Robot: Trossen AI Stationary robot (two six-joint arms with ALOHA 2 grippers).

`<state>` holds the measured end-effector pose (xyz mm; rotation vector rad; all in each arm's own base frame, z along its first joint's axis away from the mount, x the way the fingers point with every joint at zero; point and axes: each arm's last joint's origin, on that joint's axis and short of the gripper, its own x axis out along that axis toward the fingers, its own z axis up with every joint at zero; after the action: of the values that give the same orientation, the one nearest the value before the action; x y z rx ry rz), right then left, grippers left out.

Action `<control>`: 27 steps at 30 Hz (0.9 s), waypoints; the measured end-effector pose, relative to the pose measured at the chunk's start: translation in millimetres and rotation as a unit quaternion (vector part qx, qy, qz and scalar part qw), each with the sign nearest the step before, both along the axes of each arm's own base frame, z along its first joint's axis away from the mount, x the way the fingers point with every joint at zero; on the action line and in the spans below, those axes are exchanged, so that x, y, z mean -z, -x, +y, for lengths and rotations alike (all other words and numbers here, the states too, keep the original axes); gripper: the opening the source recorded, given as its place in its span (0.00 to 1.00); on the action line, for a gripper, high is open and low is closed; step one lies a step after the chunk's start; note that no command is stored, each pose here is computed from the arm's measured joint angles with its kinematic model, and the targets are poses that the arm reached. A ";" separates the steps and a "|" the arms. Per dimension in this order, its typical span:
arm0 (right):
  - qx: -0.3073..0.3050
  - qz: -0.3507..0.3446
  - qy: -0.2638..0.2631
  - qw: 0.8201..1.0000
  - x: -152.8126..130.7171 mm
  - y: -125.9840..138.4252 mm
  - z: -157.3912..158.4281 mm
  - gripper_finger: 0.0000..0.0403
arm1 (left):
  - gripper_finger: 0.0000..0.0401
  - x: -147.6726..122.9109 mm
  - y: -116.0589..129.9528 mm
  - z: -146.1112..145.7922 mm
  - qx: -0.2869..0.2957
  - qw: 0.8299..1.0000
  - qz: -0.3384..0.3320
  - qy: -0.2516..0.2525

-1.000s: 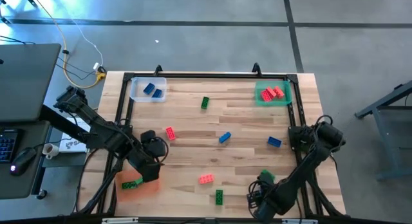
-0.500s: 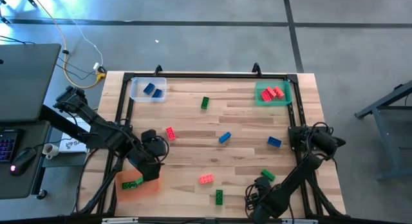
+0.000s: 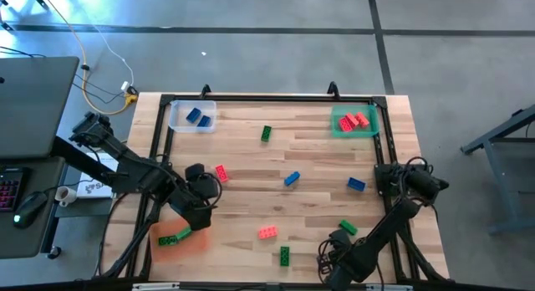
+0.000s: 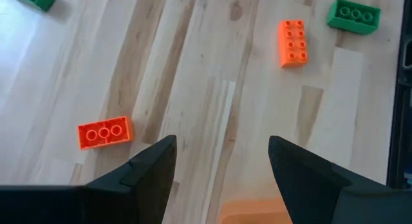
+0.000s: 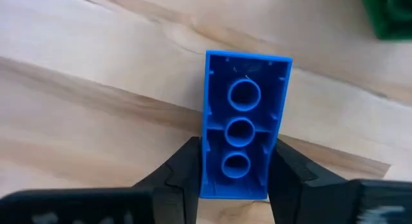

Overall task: Sort & place blocks by color
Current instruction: Put the blue game piece into the transparent bin

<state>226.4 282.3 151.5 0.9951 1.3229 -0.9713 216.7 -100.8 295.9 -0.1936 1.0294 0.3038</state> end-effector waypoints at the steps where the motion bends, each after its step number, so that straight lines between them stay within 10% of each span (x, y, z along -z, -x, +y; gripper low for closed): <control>1: -0.002 -0.012 0.005 1.000 -5.8 0.5 -1.8 0.27 | 0.58 0.0 -0.7 1.4 -0.003 1.000 0.000 0.000; 27: -0.088 -0.271 0.126 0.950 -131.1 -10.3 -85.5 0.27 | 0.58 -25.8 -53.9 51.8 0.031 0.981 -0.185 -0.058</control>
<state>236.8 196.8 282.6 0.8481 0.7889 -0.6445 270.6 -49.0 321.7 -0.1065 0.6466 0.2587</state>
